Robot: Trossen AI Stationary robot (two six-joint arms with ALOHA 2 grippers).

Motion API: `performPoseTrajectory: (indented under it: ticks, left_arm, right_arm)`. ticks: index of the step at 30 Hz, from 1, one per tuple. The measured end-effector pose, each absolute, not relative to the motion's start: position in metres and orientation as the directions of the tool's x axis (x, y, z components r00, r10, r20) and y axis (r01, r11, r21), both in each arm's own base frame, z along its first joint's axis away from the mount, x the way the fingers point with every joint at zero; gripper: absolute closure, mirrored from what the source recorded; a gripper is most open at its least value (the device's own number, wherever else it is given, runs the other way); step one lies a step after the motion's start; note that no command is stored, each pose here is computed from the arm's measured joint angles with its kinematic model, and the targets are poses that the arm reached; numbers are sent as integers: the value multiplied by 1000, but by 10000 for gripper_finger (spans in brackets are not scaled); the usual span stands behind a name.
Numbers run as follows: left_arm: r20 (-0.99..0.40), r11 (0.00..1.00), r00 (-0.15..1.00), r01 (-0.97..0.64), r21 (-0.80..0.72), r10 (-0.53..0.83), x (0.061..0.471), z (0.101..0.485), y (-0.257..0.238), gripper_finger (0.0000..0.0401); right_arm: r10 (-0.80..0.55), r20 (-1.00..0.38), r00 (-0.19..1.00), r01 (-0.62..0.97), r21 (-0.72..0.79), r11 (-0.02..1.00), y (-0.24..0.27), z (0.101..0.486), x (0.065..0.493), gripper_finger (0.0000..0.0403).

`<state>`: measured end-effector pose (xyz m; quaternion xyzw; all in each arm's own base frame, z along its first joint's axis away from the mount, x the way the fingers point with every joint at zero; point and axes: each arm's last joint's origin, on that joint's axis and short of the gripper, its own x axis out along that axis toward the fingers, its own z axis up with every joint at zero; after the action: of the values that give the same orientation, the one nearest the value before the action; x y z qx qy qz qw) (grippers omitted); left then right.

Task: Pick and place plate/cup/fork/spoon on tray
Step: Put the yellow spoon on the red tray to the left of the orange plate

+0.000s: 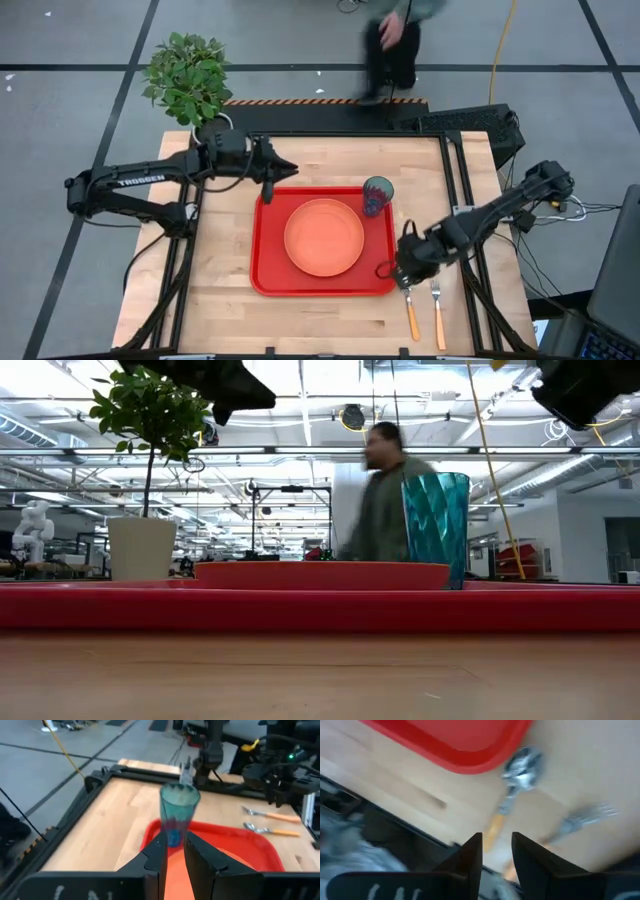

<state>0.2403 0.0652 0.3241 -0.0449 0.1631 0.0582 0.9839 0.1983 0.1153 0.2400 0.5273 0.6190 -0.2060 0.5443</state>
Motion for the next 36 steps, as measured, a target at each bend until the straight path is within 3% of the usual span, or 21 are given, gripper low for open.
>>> performPoseTrajectory:
  ticks: [5, 11, 16, 36]
  left_arm:
    - [-366, 988, 923, -146, -56, 116, 240, 320, 61, 336]
    - [-375, 987, 919, -150, -50, 121, 240, 319, 60, 336]
    - [-380, 987, 917, -152, -58, 119, 241, 319, 57, 336]
    - [-379, 985, 914, -168, -38, 141, 242, 319, 54, 336]
  right_arm:
    - [500, -820, 278, 882, 424, 206, 153, 220, 194, 305]
    - [511, -835, 204, 932, 326, 160, 178, 206, 176, 305]
    - [469, -845, 257, 934, 341, 102, 188, 202, 172, 305]
    - [372, -913, 168, 955, 244, 167, 204, 161, 180, 305]
